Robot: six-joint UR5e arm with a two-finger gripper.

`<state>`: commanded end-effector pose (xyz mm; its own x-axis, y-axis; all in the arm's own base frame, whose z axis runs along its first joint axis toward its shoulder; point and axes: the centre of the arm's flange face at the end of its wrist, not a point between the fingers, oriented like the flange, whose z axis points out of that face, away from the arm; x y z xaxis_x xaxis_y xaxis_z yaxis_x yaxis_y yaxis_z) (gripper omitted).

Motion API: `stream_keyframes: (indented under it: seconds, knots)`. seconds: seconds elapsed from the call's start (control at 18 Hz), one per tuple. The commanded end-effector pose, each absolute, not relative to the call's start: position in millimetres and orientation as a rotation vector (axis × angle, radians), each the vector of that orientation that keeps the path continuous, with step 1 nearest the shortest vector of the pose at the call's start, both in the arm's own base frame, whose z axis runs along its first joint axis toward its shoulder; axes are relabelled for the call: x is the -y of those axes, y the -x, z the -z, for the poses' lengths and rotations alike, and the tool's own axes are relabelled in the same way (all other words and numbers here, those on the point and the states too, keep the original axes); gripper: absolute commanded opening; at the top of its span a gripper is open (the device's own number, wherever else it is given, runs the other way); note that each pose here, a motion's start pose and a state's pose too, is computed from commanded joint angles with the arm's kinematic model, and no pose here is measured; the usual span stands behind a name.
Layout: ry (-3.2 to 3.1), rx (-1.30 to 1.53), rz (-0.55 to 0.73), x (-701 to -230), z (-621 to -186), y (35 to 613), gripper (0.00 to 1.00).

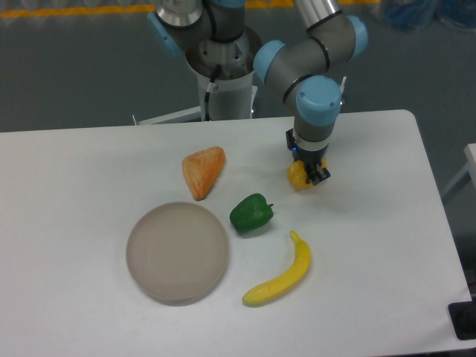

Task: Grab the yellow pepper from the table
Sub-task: 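Lift the held yellow pepper up off the table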

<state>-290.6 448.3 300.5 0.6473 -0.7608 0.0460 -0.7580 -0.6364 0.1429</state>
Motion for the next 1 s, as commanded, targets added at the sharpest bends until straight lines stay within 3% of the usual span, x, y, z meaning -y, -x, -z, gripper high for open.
stream_keyframes:
  seconds: [0.44, 0.56, 1.0]
  knots:
    - [-2.817, 1.197, 0.155, -479.7, -394.5, 323.5, 0.16]
    - [-2.935, 1.107, 0.16, -496.1, -404.2, 332.2, 0.06]
    - [-2.969, 1.101, 0.038, -528.4, -400.7, 359.7, 0.04]
